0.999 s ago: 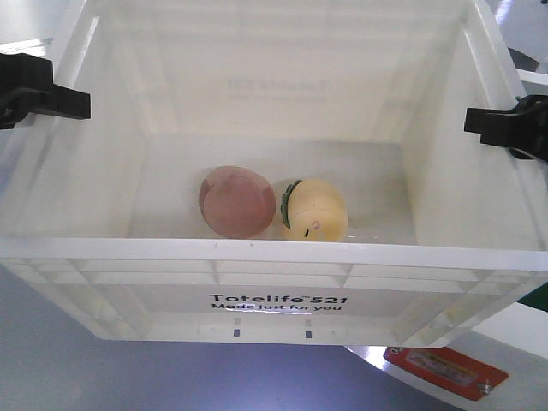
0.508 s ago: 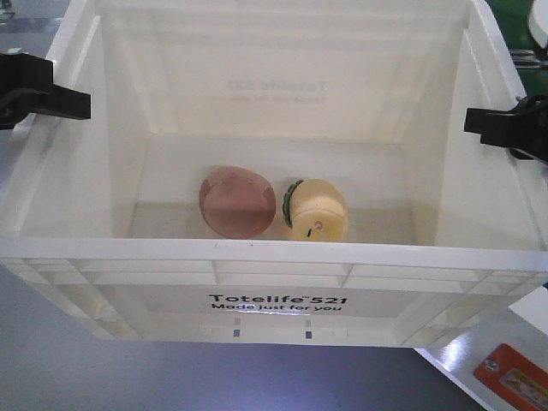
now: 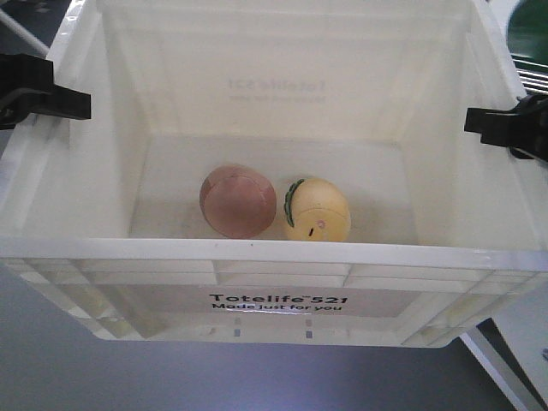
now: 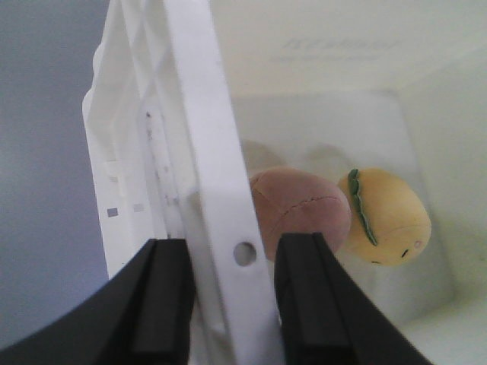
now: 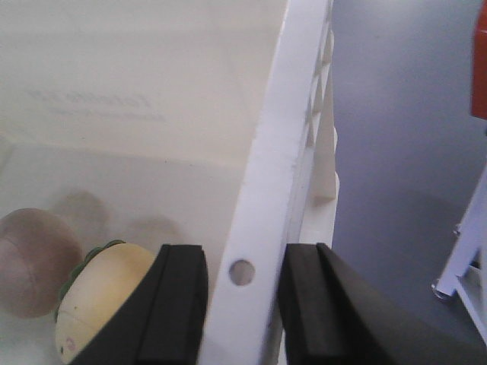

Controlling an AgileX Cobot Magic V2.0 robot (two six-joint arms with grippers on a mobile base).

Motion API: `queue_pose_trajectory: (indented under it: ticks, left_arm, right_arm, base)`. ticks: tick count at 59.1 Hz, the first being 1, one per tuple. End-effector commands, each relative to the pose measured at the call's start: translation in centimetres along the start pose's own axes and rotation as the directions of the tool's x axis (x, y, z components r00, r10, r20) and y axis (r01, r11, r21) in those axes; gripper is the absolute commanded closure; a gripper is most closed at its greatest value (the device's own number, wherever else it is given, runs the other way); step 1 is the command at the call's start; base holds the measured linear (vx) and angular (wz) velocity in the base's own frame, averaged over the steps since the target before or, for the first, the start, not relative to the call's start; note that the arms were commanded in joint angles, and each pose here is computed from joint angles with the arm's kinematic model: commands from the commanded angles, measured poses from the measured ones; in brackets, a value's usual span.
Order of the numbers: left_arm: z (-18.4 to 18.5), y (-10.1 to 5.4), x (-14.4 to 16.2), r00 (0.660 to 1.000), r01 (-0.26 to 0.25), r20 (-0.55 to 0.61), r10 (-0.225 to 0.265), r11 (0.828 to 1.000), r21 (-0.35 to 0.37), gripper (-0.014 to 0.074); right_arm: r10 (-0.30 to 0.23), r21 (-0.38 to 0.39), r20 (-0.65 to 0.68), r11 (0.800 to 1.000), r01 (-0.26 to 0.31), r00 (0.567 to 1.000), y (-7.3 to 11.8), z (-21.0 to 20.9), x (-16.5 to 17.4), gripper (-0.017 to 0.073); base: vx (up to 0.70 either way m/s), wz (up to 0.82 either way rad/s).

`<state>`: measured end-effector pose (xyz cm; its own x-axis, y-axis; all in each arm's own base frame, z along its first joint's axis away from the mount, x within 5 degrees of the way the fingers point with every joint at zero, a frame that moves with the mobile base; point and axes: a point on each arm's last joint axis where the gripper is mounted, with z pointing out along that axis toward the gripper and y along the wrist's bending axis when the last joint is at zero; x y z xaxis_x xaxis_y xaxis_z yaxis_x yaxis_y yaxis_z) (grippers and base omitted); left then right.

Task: Place moving items into box and shelve
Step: 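Hold the crate with both grippers while the base turns away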

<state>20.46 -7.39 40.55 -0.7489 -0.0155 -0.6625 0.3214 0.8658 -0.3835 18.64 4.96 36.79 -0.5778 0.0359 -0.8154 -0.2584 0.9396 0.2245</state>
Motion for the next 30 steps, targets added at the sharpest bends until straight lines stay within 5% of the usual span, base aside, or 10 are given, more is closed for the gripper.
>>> queue_pose_trajectory:
  ticks: [1,30]
  left_arm:
    - [-2.31,-1.86,-1.57,0.983,-0.014,0.182,-0.004,0.995,0.098,0.06]
    - [-2.31,-1.87,-1.58,0.983,-0.013,0.182,-0.005,0.995,0.099,0.06]
  right_arm:
    - [0.035,-0.029,0.21,0.999,-0.029,0.977,0.63,-1.74,-2.58,0.0565]
    - [0.035,-0.029,0.21,0.999,-0.029,0.977,0.63,-1.74,-2.58,0.0565]
  base:
    - [-0.04,0.72]
    - [-0.03,0.69]
